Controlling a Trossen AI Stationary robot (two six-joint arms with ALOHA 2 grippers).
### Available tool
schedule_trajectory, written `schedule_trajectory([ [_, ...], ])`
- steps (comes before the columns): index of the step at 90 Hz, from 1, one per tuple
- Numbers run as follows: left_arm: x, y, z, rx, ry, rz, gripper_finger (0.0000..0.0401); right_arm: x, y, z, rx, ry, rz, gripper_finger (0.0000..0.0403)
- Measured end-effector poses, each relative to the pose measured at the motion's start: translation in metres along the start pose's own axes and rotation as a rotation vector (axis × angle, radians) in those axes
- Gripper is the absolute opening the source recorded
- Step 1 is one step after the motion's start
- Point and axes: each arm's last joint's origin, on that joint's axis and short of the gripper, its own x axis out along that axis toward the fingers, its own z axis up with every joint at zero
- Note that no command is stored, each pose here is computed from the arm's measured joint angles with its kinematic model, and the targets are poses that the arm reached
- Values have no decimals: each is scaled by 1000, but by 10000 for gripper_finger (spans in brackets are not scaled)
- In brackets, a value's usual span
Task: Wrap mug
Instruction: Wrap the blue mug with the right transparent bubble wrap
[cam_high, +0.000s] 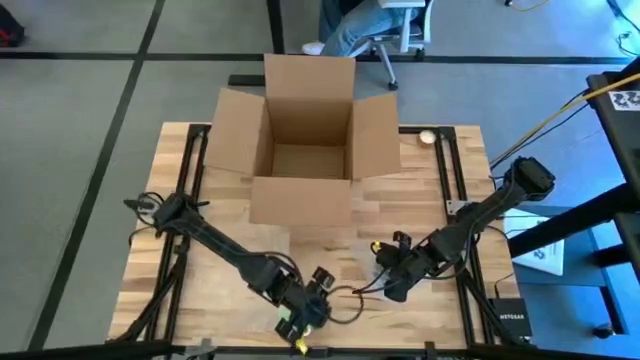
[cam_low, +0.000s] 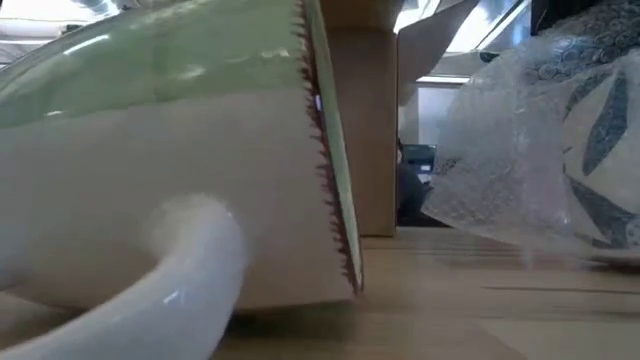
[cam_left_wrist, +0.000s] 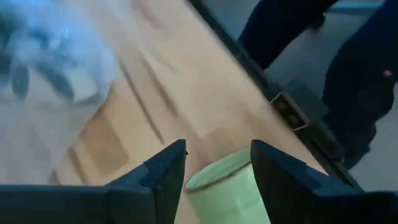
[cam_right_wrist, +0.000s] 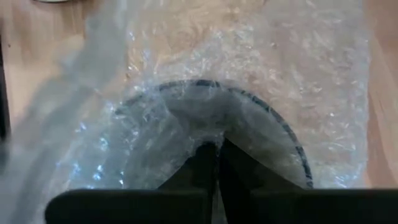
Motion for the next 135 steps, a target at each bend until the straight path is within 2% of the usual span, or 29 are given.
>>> schedule_trajectory([
  [16, 27, -3, -1, 101, 33, -53, 166, 0, 0, 0, -1, 0, 0, 0],
  [32, 45, -8, -10, 82, 104, -67, 166, 0, 0, 0, -12, 0, 0, 0],
  [51, 43, -20, -11, 104, 134, -85, 166, 0, 0, 0, -17, 0, 0, 0],
  [71, 45, -22, -32, 117, 308, -129, 166, 0, 0, 0, -18, -14, -11, 0],
  [98, 45, -19, -39, 168, 377, -114, 166, 0, -1, 1, -17, -28, -24, 0],
  [105, 45, -11, -39, 162, 379, -67, 166, 0, -1, 1, -17, -29, -24, 0],
  [120, 38, -1, -27, 59, 329, 74, 166, 0, -1, 1, -17, -34, -29, 0],
  [135, 11, -12, -11, -226, 267, 130, 166, 0, -1, 1, -18, -31, -27, 0],
])
